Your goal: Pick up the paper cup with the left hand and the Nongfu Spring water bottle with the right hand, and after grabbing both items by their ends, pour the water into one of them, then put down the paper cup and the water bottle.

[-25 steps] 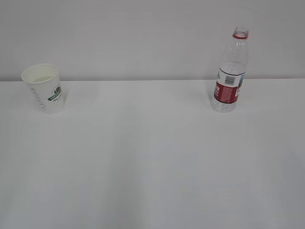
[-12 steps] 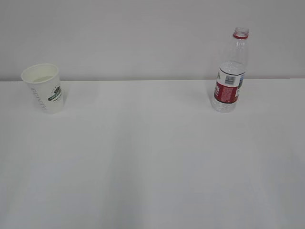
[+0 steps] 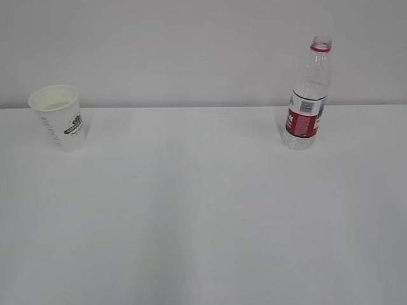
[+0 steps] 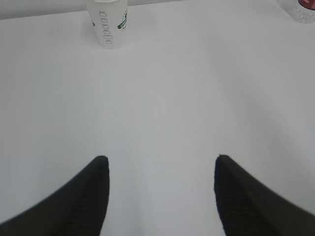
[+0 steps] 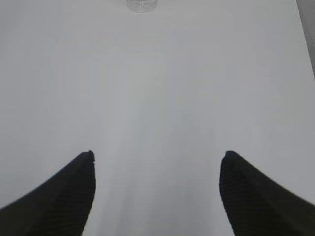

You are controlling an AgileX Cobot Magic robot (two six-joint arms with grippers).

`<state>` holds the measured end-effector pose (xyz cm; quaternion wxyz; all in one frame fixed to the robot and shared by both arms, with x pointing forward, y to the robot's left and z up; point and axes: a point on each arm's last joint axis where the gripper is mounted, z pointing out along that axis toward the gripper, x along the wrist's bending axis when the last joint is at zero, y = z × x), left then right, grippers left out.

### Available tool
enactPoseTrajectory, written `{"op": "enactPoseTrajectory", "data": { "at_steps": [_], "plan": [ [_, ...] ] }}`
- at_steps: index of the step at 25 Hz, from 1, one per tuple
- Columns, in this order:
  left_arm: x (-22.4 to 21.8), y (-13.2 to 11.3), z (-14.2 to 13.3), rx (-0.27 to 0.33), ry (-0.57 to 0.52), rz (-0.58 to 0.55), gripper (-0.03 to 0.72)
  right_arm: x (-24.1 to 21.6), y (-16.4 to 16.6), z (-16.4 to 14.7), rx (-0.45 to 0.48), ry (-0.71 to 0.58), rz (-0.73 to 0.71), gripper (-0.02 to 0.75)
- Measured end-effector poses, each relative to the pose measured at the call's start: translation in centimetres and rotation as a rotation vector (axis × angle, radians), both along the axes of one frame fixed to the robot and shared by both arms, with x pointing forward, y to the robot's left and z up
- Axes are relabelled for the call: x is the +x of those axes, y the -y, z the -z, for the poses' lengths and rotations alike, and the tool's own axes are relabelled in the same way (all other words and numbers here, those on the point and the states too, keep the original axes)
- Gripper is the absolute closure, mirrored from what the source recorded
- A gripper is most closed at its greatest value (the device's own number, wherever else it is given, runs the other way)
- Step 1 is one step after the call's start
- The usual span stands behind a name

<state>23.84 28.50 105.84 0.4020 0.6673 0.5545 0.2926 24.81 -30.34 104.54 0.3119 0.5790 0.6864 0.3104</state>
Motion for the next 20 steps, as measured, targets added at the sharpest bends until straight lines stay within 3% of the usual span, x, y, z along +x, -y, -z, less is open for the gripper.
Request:
{"op": "enactPoseTrajectory", "data": {
  "at_steps": [7, 20],
  "plan": [
    [-1.0, 0.0, 0.1, -0.002, 0.057, 0.001, 0.203, -1.8, 0.3, 0.0, 0.020, 0.114, 0.000, 0.148],
    [-1.0, 0.0, 0.1, -0.002, 0.056, 0.001, 0.221, -1.9, 0.3, 0.1, 0.021, 0.118, 0.000, 0.149]
  ]
}}
